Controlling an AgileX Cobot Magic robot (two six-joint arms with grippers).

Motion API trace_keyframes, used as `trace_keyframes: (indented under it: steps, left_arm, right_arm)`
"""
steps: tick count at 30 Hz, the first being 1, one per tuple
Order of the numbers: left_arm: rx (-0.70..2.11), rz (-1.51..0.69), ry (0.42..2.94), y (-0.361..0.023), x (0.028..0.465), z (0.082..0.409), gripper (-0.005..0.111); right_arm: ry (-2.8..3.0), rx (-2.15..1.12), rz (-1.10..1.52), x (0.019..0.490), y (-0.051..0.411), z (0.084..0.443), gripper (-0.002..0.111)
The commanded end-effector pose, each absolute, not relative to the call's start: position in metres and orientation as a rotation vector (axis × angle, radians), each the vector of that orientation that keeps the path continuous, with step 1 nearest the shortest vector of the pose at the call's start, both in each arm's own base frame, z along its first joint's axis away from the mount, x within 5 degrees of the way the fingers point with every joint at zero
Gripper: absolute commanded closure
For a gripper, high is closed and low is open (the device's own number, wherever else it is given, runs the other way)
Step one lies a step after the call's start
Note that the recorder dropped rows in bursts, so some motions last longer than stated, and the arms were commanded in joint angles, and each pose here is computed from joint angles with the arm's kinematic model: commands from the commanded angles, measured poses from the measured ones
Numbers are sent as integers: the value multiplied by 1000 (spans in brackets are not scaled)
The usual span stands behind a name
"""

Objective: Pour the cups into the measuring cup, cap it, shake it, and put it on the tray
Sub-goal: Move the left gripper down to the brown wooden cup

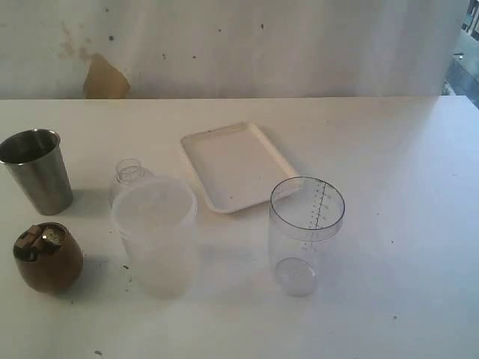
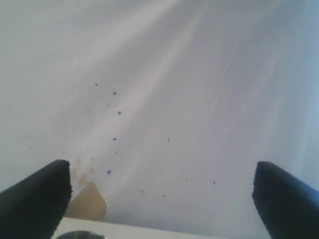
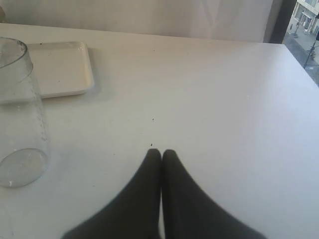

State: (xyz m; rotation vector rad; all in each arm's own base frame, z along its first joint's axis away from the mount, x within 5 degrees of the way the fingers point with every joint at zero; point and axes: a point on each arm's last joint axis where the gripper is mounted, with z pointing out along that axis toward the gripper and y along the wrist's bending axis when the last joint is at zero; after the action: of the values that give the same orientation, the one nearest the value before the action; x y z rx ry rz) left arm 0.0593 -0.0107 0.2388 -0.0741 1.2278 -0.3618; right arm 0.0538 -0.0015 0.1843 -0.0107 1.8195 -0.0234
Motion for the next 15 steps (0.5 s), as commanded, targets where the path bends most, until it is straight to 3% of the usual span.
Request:
trace_keyframes:
  steps: [1, 15]
  left_arm:
    - [-39, -372, 1345, -16, 73, 232, 4]
    - [132, -384, 1929, -33, 120, 172, 4]
  right_arm:
    - [1819, -3, -24, 54, -2, 183, 108]
    - [1819, -3, -24, 54, -2, 183, 108]
